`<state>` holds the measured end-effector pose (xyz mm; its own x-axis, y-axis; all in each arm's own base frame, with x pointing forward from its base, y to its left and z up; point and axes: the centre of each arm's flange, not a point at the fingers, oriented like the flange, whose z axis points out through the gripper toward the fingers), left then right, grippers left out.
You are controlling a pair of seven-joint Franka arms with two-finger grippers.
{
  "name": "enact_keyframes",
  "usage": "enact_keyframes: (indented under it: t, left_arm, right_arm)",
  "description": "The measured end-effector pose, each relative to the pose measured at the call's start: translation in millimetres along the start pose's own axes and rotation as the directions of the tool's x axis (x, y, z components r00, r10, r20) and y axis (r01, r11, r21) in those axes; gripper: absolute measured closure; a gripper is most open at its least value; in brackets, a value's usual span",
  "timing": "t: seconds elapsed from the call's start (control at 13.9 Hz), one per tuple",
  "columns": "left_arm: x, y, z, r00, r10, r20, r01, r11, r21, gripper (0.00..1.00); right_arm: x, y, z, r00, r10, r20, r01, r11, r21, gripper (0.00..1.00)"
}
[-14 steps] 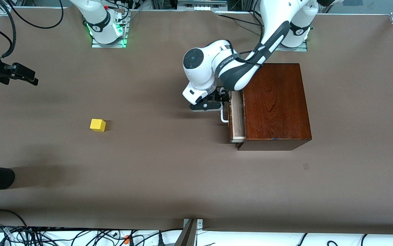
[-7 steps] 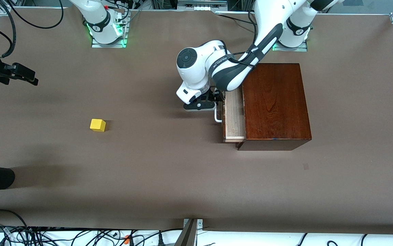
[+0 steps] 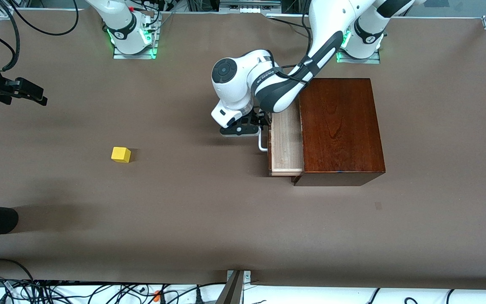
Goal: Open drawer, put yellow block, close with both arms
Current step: 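Pull the drawer handle outward with the left gripper to open it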
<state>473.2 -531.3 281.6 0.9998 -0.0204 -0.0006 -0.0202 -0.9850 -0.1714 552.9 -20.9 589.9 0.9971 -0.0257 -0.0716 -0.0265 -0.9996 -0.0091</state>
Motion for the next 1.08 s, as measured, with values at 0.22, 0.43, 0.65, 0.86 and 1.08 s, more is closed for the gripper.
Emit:
enact_keyframes:
  t: [0.22,0.43,0.65,0.86,1.08]
  left_arm:
    - [-1,12,-3,1.0,0.002,-0.008,-0.002,1.0,-0.017,0.0]
    - [-2,27,-1,1.0,0.002,-0.011,-0.003,1.0,-0.028,0.0]
    - [-2,27,-2,1.0,-0.005,-0.01,0.004,1.0,-0.025,0.0]
    - [-1,40,-10,1.0,-0.005,-0.026,0.003,0.998,-0.068,0.0]
    - [-3,48,-12,1.0,-0.003,-0.03,0.0,0.997,-0.081,0.0]
  right_arm:
    - [0,0,0,1.0,0.0,0.0,0.0,1.0,0.0,0.0]
    - [0,0,0,1.0,0.0,0.0,0.0,1.0,0.0,0.0]
    - [0,0,0,1.0,0.0,0.0,0.0,1.0,0.0,0.0]
    - [0,0,0,1.0,0.0,0.0,0.0,1.0,0.0,0.0]
    - [0,0,0,1.0,0.0,0.0,0.0,1.0,0.0,0.0]
